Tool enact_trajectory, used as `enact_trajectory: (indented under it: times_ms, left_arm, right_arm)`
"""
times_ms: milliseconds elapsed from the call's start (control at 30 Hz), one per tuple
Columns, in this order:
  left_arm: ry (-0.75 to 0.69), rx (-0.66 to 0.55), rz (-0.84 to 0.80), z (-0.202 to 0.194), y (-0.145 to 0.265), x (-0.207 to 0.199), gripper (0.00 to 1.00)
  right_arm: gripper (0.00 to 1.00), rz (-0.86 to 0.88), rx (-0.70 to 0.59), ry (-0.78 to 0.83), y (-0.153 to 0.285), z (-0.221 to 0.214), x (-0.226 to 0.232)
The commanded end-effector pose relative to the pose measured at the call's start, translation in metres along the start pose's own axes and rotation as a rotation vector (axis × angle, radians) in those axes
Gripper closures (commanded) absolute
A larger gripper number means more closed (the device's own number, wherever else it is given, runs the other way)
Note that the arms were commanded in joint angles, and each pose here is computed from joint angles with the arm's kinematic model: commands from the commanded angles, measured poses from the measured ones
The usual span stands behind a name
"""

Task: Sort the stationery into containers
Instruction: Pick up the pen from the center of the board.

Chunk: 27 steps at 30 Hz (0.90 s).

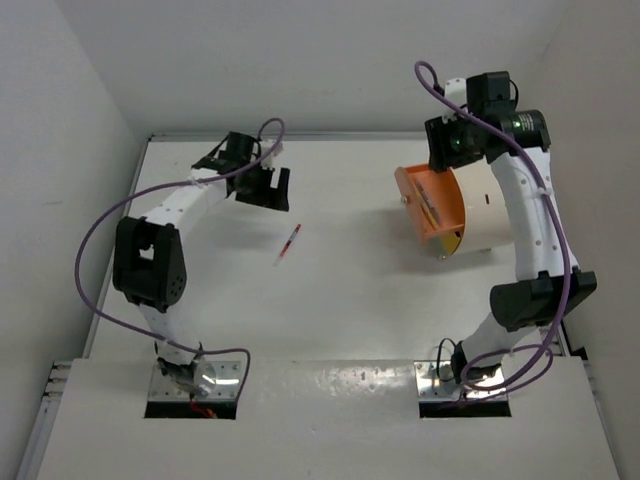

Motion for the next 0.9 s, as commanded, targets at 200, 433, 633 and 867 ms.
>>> enact_trajectory:
  times_ms: [200, 433, 633, 867]
  left_arm:
    - [-0.179, 0.276, 0.163, -0.065, -0.047, -0.012, 0.18]
    - [-0.205, 0.378, 0.219, -0.096, -0.070, -0.009, 0.30]
    - [-0.223, 0.399, 0.244, -0.105, -0.084, -0.009, 0.52]
    - [-0.252, 0.437, 0.266, -0.122, -0.098, -0.012, 0.62]
  right_arm:
    - [0.49, 0.054, -0.231, -0.056, 0.074, 0.036, 0.018]
    - [0.49, 0.054, -0.219, -0.054, 0.074, 0.030, 0.019]
    - [0.49, 0.053, -0.207, -0.056, 0.069, 0.027, 0.018]
    - [0.49, 0.053, -0.204, -0.054, 0.069, 0.026, 0.018]
Point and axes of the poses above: each gripper's point midway between its finger pads, its own y axis back along the fingers, its own x axis along the line the jaws close on, z = x × y, the point moved 1 cm from there along y, back along the fingers, and after that the axes turned 6 degrees about -y, right-handed, at the moved point
